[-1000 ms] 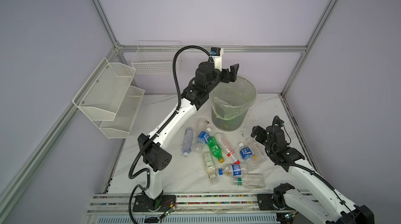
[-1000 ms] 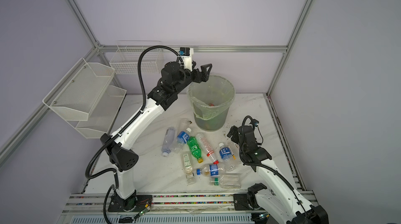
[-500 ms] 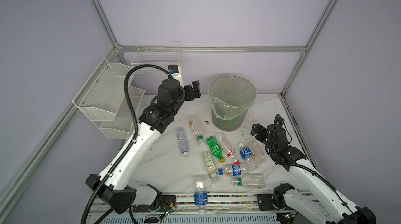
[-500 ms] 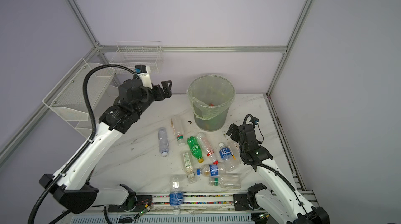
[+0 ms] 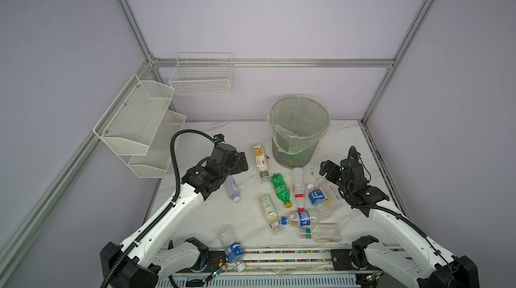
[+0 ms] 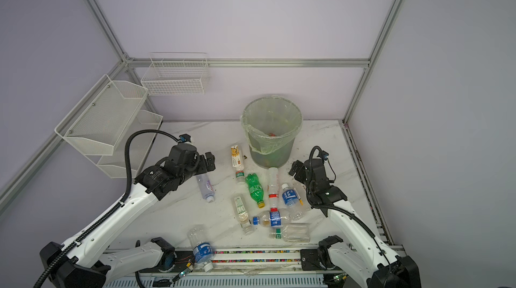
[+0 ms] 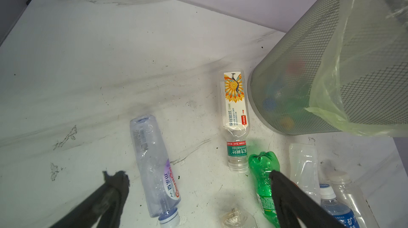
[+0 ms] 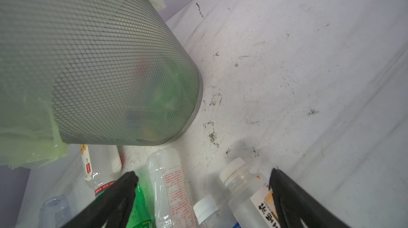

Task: Throw the plastic bottles in the bin
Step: Pick up the plastic bottle from the bottom-center of the table.

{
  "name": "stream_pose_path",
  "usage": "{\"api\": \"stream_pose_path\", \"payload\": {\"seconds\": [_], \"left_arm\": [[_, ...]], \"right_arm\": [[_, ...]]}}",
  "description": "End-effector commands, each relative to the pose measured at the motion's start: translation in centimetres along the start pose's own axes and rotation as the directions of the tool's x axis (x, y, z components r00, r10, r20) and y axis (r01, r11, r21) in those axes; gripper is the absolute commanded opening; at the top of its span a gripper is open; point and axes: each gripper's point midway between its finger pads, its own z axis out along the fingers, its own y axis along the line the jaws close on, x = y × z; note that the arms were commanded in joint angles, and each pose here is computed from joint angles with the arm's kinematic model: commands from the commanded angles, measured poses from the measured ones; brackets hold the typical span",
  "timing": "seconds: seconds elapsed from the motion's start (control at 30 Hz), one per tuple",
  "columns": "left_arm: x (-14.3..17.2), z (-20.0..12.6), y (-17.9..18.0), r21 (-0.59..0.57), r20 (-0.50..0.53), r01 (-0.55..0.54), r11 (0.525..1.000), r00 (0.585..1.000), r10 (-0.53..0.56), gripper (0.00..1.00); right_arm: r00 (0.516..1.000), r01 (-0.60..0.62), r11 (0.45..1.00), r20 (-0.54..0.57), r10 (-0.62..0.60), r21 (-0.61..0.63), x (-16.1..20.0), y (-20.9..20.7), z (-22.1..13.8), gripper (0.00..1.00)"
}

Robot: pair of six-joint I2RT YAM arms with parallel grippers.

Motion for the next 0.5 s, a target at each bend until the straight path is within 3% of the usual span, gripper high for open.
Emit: {"api": "stream_pose_path", "payload": {"seconds": [0.0,0.27,0.47], "left_arm": [[1.2,-0.1,1.8,-0.057,-0.007,0.044,0.997,0.999,-0.044,1.00],[2.9,-0.7,3.4,-0.124,-0.066,0.067,0.990,0.995,-0.076,1.00],[5.8,-2.0,5.1,-0.174,-0.157,0.149,0.974,0.972,-0.176,1.00]], "right_arm": [[1.000,0.012,1.000,0.015,-0.012,-0.010,-0.7,0.4,-0.4,0.97],[0.999,0.047,0.999,-0.028,-0.047,0.008,0.1,0.2,0.1,0.97],[0.997,0.061,0.998,-0.039,-0.060,0.017,0.5,-0.1,0.3,0.97]]}}
